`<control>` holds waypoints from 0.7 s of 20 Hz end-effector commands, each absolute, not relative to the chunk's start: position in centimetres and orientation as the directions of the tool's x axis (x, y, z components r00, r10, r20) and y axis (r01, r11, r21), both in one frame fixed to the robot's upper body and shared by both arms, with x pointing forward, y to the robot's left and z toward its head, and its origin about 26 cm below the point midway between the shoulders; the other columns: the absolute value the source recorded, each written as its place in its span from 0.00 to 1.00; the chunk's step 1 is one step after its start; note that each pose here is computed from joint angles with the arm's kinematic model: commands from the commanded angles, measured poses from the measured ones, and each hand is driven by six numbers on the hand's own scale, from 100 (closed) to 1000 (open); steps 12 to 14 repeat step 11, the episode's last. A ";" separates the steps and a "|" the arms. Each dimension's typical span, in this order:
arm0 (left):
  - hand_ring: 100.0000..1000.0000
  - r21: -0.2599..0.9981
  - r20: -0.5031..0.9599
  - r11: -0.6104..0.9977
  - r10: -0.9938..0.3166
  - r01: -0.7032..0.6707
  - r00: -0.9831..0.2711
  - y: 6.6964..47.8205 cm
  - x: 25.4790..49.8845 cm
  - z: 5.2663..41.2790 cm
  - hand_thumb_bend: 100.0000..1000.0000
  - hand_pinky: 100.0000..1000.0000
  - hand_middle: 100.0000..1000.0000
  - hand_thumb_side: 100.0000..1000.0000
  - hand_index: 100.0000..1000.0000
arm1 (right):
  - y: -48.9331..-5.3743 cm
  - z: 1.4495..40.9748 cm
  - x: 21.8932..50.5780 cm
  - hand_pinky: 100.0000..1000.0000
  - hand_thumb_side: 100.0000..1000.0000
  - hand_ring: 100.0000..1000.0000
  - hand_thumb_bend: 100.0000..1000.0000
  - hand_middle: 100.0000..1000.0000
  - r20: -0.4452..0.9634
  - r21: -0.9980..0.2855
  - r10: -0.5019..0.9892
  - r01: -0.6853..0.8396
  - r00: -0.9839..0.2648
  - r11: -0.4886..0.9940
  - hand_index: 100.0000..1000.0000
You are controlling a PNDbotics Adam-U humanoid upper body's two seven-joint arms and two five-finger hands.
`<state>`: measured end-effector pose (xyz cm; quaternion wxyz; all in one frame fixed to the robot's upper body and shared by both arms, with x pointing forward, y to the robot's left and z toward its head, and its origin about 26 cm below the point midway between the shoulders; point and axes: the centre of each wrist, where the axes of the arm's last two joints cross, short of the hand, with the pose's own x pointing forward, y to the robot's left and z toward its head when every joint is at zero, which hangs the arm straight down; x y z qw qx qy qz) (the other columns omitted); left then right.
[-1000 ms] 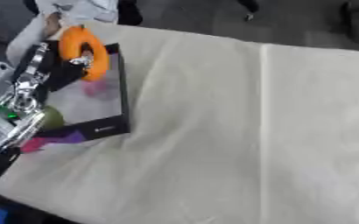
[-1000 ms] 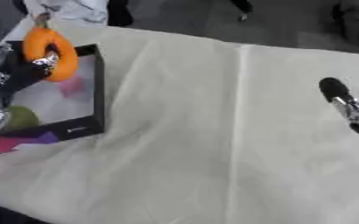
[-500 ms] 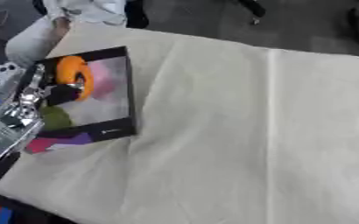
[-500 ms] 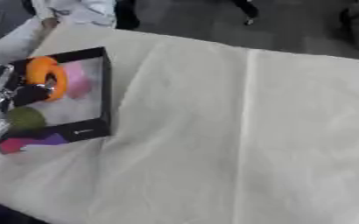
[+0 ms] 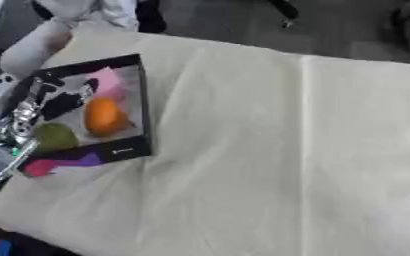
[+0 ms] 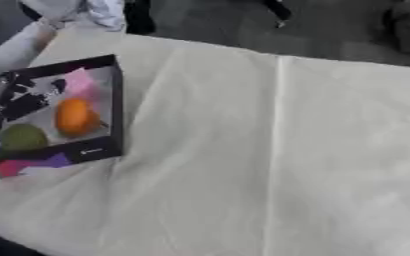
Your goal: Pick up the objects with one hand, pass them to the other hand, and then place them into the box on the other side of the table.
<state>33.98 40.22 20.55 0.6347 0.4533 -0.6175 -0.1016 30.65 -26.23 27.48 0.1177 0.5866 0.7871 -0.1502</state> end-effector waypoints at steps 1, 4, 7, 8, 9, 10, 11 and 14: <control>0.79 0.692 0.675 0.532 -0.717 -0.487 0.175 40.7 33.3 23.1 0.36 0.91 0.72 0.60 0.84 | -26.9 28.6 30.1 0.78 0.02 0.72 0.55 0.69 -0.386 -0.045 0.891 0.970 -0.237 0.238 0.69; 0.76 0.655 0.699 0.549 -0.701 -0.519 0.140 40.2 32.8 23.9 0.19 0.89 0.70 0.62 0.81 | -27.1 28.7 30.1 0.78 0.03 0.72 0.55 0.69 -0.374 -0.024 0.900 0.972 -0.224 0.232 0.69; 0.71 0.540 0.755 0.609 -0.656 -0.581 0.014 38.8 32.0 25.5 0.00 0.85 0.69 0.74 0.78 | -27.3 28.9 30.1 0.77 0.02 0.71 0.50 0.70 -0.335 0.006 0.918 0.974 -0.210 0.225 0.70; 0.71 0.492 0.769 0.637 -0.638 -0.594 -0.047 38.1 31.6 26.0 0.00 0.84 0.70 0.77 0.78 | -27.4 29.0 30.1 0.76 0.02 0.71 0.46 0.70 -0.311 0.013 0.927 0.975 -0.208 0.223 0.70; 0.71 0.442 0.777 0.668 -0.619 -0.599 -0.117 37.4 31.2 26.5 0.00 0.83 0.71 0.78 0.78 | -27.6 29.0 30.1 0.76 0.03 0.70 0.43 0.71 -0.283 0.019 0.936 0.975 -0.207 0.221 0.71; 0.71 0.394 0.779 0.701 -0.598 -0.594 -0.190 36.5 30.7 26.8 0.00 0.83 0.71 0.79 0.79 | -27.7 29.0 30.1 0.76 0.02 0.70 0.37 0.71 -0.253 0.023 0.945 0.976 -0.206 0.218 0.71; 0.72 0.352 0.778 0.733 -0.575 -0.582 -0.254 35.8 30.2 27.0 0.03 0.84 0.72 0.83 0.80 | -27.9 29.0 30.1 0.76 0.03 0.69 0.29 0.72 -0.221 0.025 0.953 0.976 -0.205 0.216 0.72; 0.72 0.352 0.778 0.733 -0.575 -0.582 -0.254 35.8 30.2 27.0 0.03 0.84 0.72 0.83 0.80 | -27.9 29.0 30.1 0.76 0.03 0.69 0.29 0.72 -0.221 0.025 0.953 0.976 -0.205 0.216 0.72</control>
